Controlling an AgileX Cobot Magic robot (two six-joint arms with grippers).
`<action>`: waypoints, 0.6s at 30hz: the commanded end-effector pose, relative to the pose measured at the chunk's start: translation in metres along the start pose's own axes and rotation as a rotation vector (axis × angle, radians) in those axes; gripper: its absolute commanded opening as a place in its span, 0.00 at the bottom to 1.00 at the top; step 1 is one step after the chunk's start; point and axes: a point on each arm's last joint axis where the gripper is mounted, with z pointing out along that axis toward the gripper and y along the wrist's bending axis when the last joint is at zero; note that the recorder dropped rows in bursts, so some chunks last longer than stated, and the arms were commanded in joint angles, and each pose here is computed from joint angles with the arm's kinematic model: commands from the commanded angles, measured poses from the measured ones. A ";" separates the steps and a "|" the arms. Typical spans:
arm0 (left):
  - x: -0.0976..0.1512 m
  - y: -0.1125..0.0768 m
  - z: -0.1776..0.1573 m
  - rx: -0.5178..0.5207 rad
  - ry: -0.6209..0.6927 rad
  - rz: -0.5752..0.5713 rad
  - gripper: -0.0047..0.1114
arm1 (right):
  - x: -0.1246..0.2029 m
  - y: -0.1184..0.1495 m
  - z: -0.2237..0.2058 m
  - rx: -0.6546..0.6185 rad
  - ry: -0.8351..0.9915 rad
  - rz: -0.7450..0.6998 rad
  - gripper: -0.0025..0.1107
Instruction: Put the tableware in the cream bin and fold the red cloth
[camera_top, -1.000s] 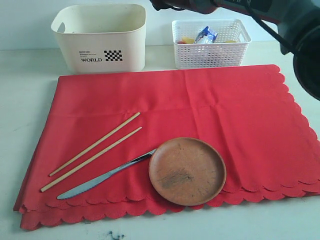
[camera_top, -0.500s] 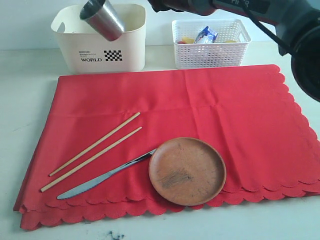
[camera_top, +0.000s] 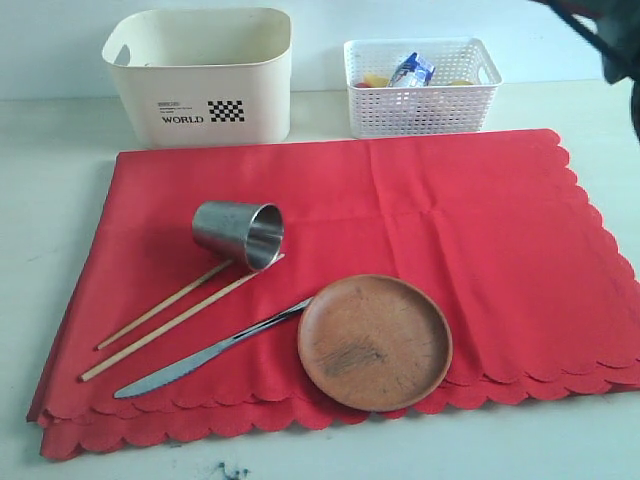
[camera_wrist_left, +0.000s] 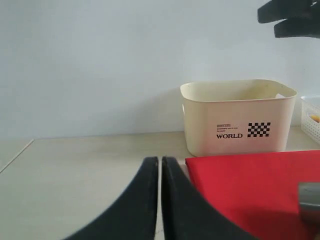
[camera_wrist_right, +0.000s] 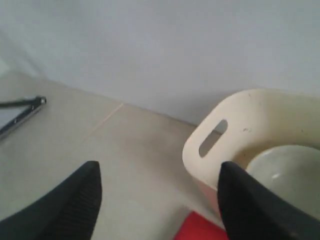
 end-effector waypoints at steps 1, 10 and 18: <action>0.000 0.000 -0.001 0.004 -0.006 -0.008 0.08 | -0.003 0.004 -0.026 -0.040 0.207 -0.163 0.42; 0.000 0.000 -0.001 0.004 -0.006 -0.008 0.08 | 0.003 0.006 -0.067 0.071 0.499 -0.336 0.02; 0.000 0.000 -0.001 0.004 -0.006 -0.008 0.08 | 0.061 0.002 -0.077 0.070 0.760 -0.283 0.02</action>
